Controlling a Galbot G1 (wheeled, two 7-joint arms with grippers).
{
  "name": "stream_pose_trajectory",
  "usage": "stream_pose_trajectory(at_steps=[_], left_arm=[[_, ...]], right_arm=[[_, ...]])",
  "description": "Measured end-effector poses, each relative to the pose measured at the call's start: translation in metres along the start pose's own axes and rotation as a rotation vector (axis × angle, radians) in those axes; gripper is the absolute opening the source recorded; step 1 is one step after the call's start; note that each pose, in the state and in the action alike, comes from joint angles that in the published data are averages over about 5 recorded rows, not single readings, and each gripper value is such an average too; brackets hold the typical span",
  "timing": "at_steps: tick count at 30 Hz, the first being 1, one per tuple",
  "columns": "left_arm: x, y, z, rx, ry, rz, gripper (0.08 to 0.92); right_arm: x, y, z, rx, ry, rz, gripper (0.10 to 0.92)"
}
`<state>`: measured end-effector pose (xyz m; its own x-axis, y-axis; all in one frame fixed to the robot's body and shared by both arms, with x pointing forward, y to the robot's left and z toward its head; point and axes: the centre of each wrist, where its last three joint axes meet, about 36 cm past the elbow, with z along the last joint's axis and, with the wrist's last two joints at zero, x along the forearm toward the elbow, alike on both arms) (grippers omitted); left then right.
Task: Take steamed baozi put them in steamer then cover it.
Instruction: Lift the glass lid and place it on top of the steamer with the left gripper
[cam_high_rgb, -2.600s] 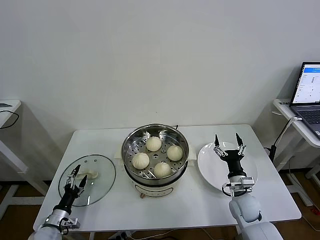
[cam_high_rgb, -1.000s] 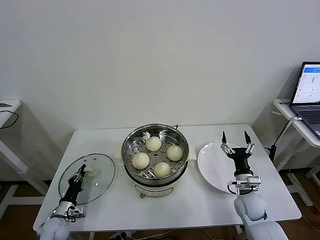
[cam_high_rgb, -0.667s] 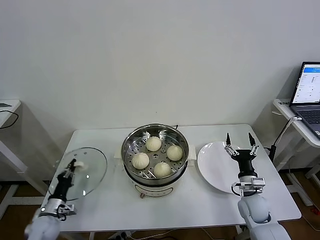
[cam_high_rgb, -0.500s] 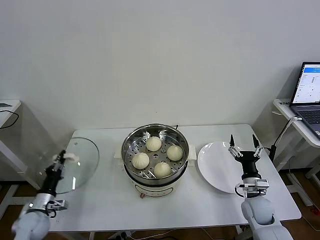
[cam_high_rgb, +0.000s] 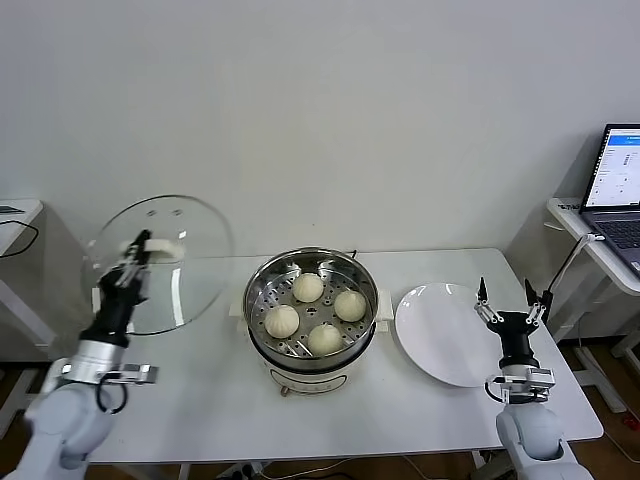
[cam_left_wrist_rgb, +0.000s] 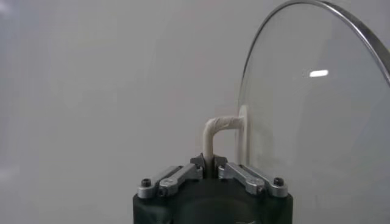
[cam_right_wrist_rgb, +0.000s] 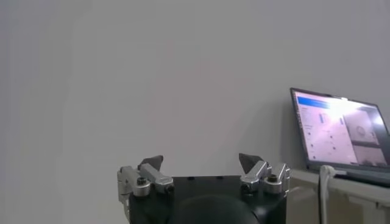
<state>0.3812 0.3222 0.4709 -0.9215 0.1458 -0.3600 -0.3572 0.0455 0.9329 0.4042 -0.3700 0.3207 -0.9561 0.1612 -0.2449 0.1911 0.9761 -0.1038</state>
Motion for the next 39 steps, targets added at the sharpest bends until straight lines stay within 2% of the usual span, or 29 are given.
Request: stream_pose_trajectory(at_steps=[6, 15, 27, 39], left_arm=[[-0.019, 0.007, -0.071, 0.108, -0.065, 0.012, 0.187], [-0.035, 0.011, -0.155, 0.180, -0.111, 0.107, 0.187], [-0.045, -0.004, -0.218, 0.113, -0.089, 0.255, 0.187], [-0.045, -0.022, -0.238, 0.040, -0.035, 0.332, 0.187]], right_arm=[[0.001, 0.000, 0.003, 0.000, 0.006, 0.011, 0.823], [0.004, 0.002, 0.010, 0.000, 0.013, 0.024, 0.823], [0.005, 0.007, 0.015, 0.001, 0.020, 0.033, 0.823], [0.005, 0.007, 0.020, 0.004, 0.026, 0.038, 0.823]])
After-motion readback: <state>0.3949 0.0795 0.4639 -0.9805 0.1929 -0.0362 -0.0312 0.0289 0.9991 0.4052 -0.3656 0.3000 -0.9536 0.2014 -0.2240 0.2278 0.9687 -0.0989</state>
